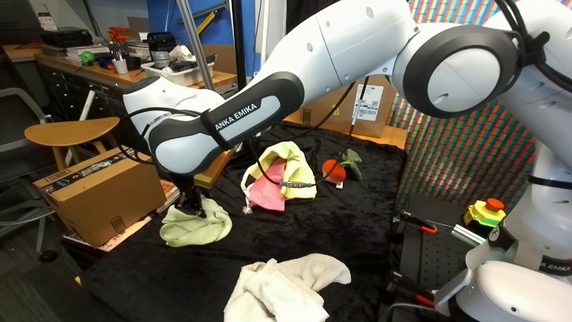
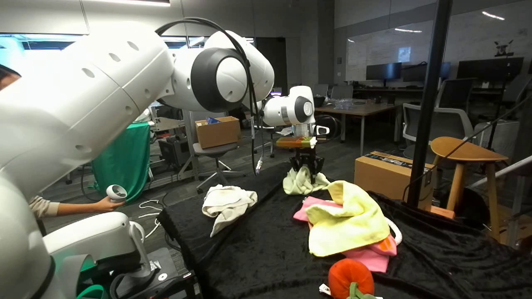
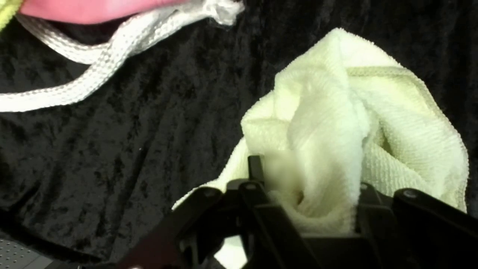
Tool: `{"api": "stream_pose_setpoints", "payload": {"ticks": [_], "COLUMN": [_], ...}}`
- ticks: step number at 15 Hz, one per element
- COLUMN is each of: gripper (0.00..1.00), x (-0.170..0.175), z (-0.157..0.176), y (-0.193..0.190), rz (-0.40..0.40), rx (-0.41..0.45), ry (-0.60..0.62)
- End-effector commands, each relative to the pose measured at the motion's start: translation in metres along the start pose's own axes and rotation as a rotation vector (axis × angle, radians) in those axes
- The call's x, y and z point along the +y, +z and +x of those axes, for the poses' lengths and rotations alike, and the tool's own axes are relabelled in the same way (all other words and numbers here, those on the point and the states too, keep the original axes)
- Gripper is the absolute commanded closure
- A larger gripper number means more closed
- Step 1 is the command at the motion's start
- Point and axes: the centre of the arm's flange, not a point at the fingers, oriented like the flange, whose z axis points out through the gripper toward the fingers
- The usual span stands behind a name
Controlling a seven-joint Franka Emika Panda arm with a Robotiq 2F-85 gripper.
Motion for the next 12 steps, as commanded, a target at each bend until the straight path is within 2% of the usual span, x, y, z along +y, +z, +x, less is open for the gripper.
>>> {"api": "stream_pose_setpoints", "payload": {"ticks": [1,2,4,12], "gripper": [0.89,0.95,1.00,0.97], "x": [0.001,0.001,0.001,0.019], "z": [0.000,-0.004,-0.017,-0.082], "y": [-0.015,-0.019,-0.034,-0.101], "rz": [0.012,0.010,0.004,0.025], "rx": [-0.014,-0.013,-0.003,0.019], "ry": [0.003,0.001,-0.009,0.002]}}
